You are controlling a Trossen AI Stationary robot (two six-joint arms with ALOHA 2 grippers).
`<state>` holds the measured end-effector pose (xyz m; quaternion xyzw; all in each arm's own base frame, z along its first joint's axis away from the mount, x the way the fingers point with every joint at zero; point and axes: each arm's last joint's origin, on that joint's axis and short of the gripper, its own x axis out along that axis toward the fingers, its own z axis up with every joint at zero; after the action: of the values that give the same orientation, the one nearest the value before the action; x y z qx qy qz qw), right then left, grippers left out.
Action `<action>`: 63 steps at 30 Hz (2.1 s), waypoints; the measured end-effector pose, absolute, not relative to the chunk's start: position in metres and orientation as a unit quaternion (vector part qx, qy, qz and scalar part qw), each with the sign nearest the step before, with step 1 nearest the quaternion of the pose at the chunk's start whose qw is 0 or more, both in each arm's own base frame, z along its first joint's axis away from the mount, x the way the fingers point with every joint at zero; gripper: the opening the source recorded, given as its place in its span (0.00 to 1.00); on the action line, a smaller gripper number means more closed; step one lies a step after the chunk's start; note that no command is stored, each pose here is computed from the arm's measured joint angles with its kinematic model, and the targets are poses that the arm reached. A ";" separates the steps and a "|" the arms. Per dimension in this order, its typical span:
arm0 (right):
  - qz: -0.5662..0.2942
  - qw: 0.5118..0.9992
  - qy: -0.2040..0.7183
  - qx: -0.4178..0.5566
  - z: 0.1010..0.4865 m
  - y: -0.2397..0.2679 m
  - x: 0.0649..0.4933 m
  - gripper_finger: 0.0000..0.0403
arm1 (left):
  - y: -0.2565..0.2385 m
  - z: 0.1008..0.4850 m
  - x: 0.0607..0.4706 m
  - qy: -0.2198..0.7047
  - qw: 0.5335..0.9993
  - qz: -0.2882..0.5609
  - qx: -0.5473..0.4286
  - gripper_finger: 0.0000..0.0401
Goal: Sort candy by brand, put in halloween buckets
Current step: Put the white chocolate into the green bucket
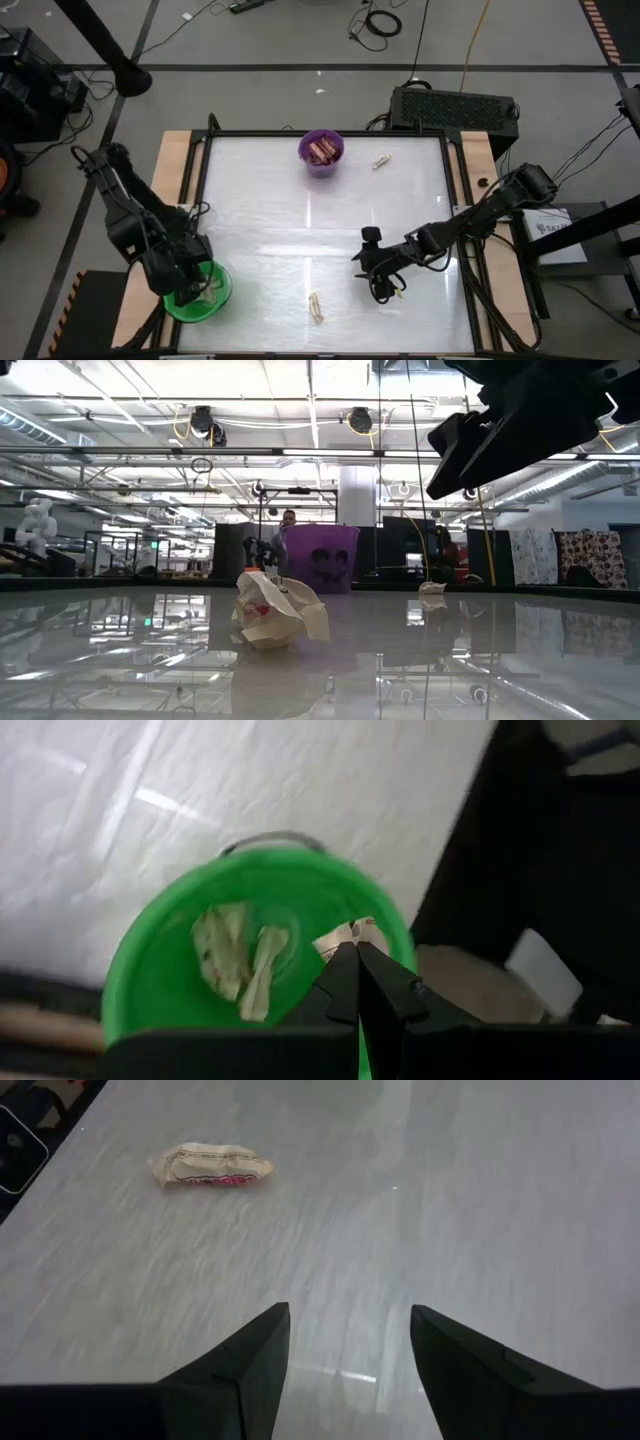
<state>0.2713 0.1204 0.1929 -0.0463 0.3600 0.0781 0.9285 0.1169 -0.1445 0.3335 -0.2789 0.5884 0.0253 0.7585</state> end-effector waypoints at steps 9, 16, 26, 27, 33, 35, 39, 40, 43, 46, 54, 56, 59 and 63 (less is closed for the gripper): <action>0.080 0.929 0.358 -0.051 0.193 0.120 0.272 0.50 | -0.152 0.324 0.113 0.616 0.741 0.066 -0.259 0.05; 0.081 0.929 0.358 -0.051 0.193 0.120 0.272 0.50 | -0.148 0.320 0.109 0.633 0.733 0.094 -0.231 0.12; 0.087 0.932 0.345 -0.064 0.195 0.121 0.273 0.50 | -0.147 0.322 0.121 0.592 0.755 0.101 -0.263 0.17; 0.088 0.935 0.339 -0.064 0.196 0.121 0.274 0.50 | -0.147 0.323 0.125 0.578 0.768 0.089 -0.260 0.17; 0.096 0.943 0.311 -0.071 0.201 0.123 0.277 0.50 | -0.151 0.330 0.158 0.433 0.895 0.012 -0.104 0.17; 0.097 0.943 0.310 -0.072 0.201 0.123 0.277 0.50 | -0.158 0.328 0.172 0.389 0.921 -0.002 -0.009 0.17; 0.096 0.943 0.310 -0.072 0.201 0.123 0.277 0.50 | -0.176 0.309 0.209 0.356 0.921 -0.032 0.157 0.17; 0.096 0.943 0.310 -0.072 0.201 0.123 0.277 0.50 | -0.181 0.300 0.220 0.355 0.915 -0.035 0.189 0.17; 0.096 0.943 0.310 -0.072 0.201 0.123 0.277 0.50 | -0.189 0.275 0.253 0.350 0.904 -0.030 0.243 0.17; 0.096 0.943 0.310 -0.072 0.201 0.123 0.277 0.50 | -0.194 0.242 0.281 0.373 0.886 -0.051 0.271 0.17; 0.096 0.942 0.313 -0.072 0.200 0.123 0.277 0.50 | -0.199 0.180 0.335 0.370 0.881 -0.170 0.240 0.17; 0.095 0.941 0.318 -0.069 0.199 0.123 0.277 0.50 | -0.197 0.178 0.339 0.366 0.881 -0.181 0.239 0.17; 0.093 0.940 0.323 -0.064 0.199 0.122 0.276 0.50 | -0.187 0.172 0.344 0.386 0.877 -0.182 0.220 0.18; 0.093 0.939 0.324 -0.066 0.198 0.122 0.276 0.50 | -0.179 0.165 0.350 0.402 0.877 -0.185 0.186 0.27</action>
<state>0.2758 0.1222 0.1985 -0.0659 0.3244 0.0930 0.9390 0.3501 -0.1789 0.1646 0.1858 0.4022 -0.1854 0.8772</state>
